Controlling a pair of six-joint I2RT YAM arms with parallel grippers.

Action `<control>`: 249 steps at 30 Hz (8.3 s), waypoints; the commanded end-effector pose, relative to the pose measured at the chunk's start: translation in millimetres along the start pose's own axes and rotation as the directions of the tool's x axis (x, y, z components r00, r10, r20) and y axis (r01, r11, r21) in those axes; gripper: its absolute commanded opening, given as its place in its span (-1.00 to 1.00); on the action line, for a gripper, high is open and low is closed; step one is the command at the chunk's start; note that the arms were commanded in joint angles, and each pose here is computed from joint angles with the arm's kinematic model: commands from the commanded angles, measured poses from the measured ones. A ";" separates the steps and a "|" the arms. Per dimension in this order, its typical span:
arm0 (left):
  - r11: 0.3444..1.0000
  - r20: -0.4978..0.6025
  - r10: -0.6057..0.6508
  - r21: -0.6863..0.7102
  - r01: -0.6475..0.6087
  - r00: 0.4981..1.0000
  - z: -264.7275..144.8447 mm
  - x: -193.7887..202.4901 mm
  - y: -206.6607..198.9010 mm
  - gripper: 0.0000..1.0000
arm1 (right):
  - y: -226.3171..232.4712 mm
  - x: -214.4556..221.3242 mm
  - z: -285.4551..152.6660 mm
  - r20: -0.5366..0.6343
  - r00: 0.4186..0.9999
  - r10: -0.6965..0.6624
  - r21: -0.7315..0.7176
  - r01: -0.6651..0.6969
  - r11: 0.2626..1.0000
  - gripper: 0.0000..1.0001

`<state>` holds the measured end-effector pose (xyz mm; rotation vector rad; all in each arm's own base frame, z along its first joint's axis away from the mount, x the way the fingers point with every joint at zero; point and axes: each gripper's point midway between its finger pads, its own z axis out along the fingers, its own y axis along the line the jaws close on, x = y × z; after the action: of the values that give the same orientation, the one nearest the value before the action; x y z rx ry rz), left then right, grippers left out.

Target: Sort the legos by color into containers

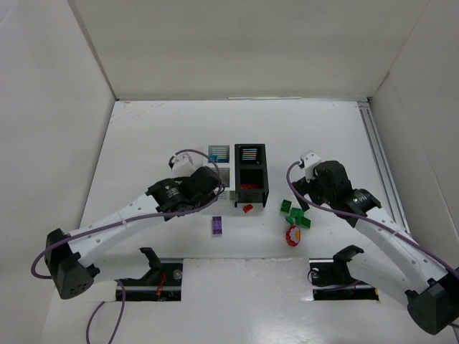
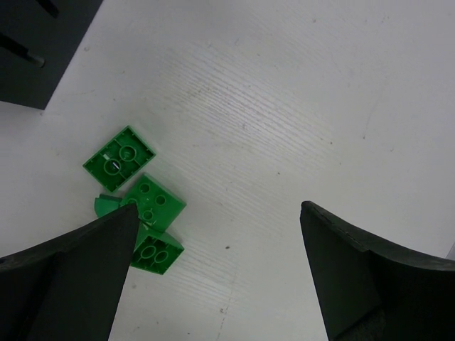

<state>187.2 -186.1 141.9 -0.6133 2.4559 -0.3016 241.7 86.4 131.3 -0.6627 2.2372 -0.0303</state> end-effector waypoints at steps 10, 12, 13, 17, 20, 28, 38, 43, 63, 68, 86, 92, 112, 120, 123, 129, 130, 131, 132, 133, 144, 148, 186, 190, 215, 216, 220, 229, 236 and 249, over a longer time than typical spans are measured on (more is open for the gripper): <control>0.988 0.337 0.116 0.062 -0.145 0.934 -8.7 -94.5 -76.0 -0.50 | 31.4 -36.8 -4.8 0.212 0.973 -0.097 -0.191 0.138 0.972 0.99; 0.988 0.334 0.119 0.055 -0.145 0.935 -3.2 -98.1 -78.8 -0.46 | 42.1 -40.4 -9.2 0.242 0.962 -0.127 -0.226 0.183 0.957 0.99; 0.985 0.320 0.125 0.074 -0.156 0.939 0.4 -94.4 -85.4 -0.36 | 43.8 -42.2 -11.8 0.253 0.958 -0.134 -0.223 0.192 0.956 0.99; 0.983 0.294 0.137 0.074 -0.165 0.946 12.3 -87.9 -85.7 -0.21 | 51.3 -40.9 -19.7 0.237 0.957 -0.167 -0.202 0.216 0.955 0.99; 0.983 0.272 0.135 0.083 -0.163 0.953 16.8 -81.0 -84.7 -0.12 | 52.9 -40.8 -20.2 0.232 0.961 -0.152 -0.199 0.200 0.959 0.99; 0.977 0.236 0.153 0.107 -0.182 0.960 12.9 -70.9 -75.6 0.32 | 78.3 -37.1 -19.5 0.221 0.960 -0.171 -0.269 0.229 0.936 0.99; 0.933 0.101 0.274 0.215 -0.290 0.956 5.8 6.5 -30.7 1.00 | 63.2 -56.7 -21.0 0.230 0.961 -0.153 -0.180 0.197 0.964 0.99; 0.931 -0.028 0.330 0.176 -0.320 0.944 20.5 70.7 -1.0 1.00 | 54.6 -62.5 -17.5 0.185 0.968 -0.167 -0.136 0.193 0.972 0.99; 0.912 -0.071 0.400 -0.072 -0.405 0.914 80.9 94.8 23.0 -0.51 | 44.2 -57.1 -17.1 0.145 0.979 -0.140 -0.113 0.157 0.981 0.99; 0.919 0.003 0.395 0.015 -0.395 0.919 46.0 75.1 -14.7 -0.69 | 41.5 -52.2 -17.5 0.143 0.981 -0.135 -0.107 0.151 0.983 0.99; 0.916 0.336 0.271 0.198 -0.349 0.902 -2.9 -72.1 -103.4 -0.45 | 76.9 -26.6 -9.5 0.205 0.979 -0.015 -0.235 0.064 0.970 0.99; 0.936 0.301 0.284 0.117 -0.331 0.911 17.1 -72.4 -86.9 -0.22 | 104.7 -20.6 -6.1 0.199 0.965 0.173 -0.282 -0.112 0.953 0.91; 0.964 0.278 0.164 0.158 -0.214 0.946 -19.4 -80.4 -50.0 1.00 | 215.3 -34.2 15.9 0.109 0.908 0.403 -0.188 -0.380 0.906 0.45; 0.960 0.265 0.092 0.234 -0.157 0.960 -37.7 -69.8 -19.6 1.00 | 228.0 -27.5 43.9 0.074 0.905 0.418 -0.058 -0.415 0.908 0.29; 0.953 0.254 0.087 0.260 -0.155 0.963 -41.8 -66.7 -18.4 1.00 | 228.9 -25.7 51.6 0.076 0.900 0.429 -0.021 -0.428 0.903 0.26; 0.949 0.261 0.063 0.282 -0.138 0.963 -47.8 -68.5 -16.4 1.00 | 238.3 -22.3 66.0 0.063 0.904 0.422 0.012 -0.424 0.906 0.33; 0.951 0.257 0.068 0.275 -0.141 0.964 -47.1 -67.5 -14.5 1.00 | 240.6 -21.8 68.8 0.060 0.907 0.418 0.017 -0.419 0.908 0.36; 0.951 0.257 0.068 0.275 -0.141 0.964 -47.1 -67.5 -14.5 1.00 | 239.2 -20.1 71.0 0.064 0.909 0.412 0.029 -0.414 0.910 0.36; 0.951 0.257 0.068 0.275 -0.141 0.964 -47.1 -67.5 -14.5 1.00 | 237.2 -21.6 71.3 0.077 0.904 0.421 0.038 -0.424 0.905 0.36; 0.953 0.254 0.074 0.268 -0.144 0.964 -44.4 -65.5 -12.5 1.00 | 238.1 -20.6 73.1 0.071 0.908 0.414 0.045 -0.417 0.908 0.39; 0.952 0.245 0.067 0.275 -0.136 0.967 -44.7 -64.0 -13.5 1.00 | 224.7 -14.9 104.8 0.046 0.899 0.435 0.103 -0.437 0.893 0.43; 0.950 0.237 0.070 0.281 -0.137 0.969 -45.0 -62.3 -14.4 1.00 | 214.0 -9.9 112.2 0.047 0.902 0.430 0.147 -0.432 0.890 0.33; 0.948 0.265 0.069 0.281 -0.146 0.962 -52.3 -74.4 -25.8 1.00 | 148.6 -133.7 -43.3 0.395 0.892 0.222 -0.025 -0.231 0.973 -0.70; 0.947 0.259 0.098 0.273 -0.170 0.961 -47.1 -70.5 -25.9 1.00 | 134.1 -151.2 -34.6 0.408 0.898 0.165 0.041 -0.199 0.979 -0.67; 0.919 0.215 0.167 0.319 -0.231 0.962 -29.4 -51.0 -39.1 1.00 | 119.6 -102.0 -20.9 0.261 0.959 0.112 -0.110 -0.085 0.990 0.54; 0.916 0.222 0.170 0.324 -0.237 0.960 -30.0 -52.0 -40.7 1.00 | 123.5 -92.2 -24.7 0.241 0.965 0.103 -0.150 -0.068 0.986 0.63; 0.895 0.219 0.206 0.353 -0.274 0.954 -25.4 -44.9 -44.8 1.00 | 147.5 -10.6 -32.9 -0.005 0.993 0.122 -0.305 -0.118 0.945 0.82; 0.891 0.211 0.240 0.340 -0.302 0.947 -13.3 -37.4 -42.4 1.00 | 150.4 69.3 -20.6 -0.316 0.925 0.213 -0.132 -0.265 0.955 0.94; 0.891 0.194 0.255 0.333 -0.308 0.947 -8.3 -33.0 -42.3 1.00 | 139.0 98.9 -12.1 -0.374 0.877 0.301 0.019 -0.317 0.948 0.94; 0.892 0.177 0.268 0.325 -0.313 0.947 -1.8 -28.7 -43.7 1.00 | 108.2 111.4 -24.8 -0.298 0.875 0.381 0.104 -0.367 0.924 0.81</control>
<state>220.2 -207.7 172.3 -0.1185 2.2659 -0.5353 109.3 128.7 37.3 -0.2434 2.6619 0.0445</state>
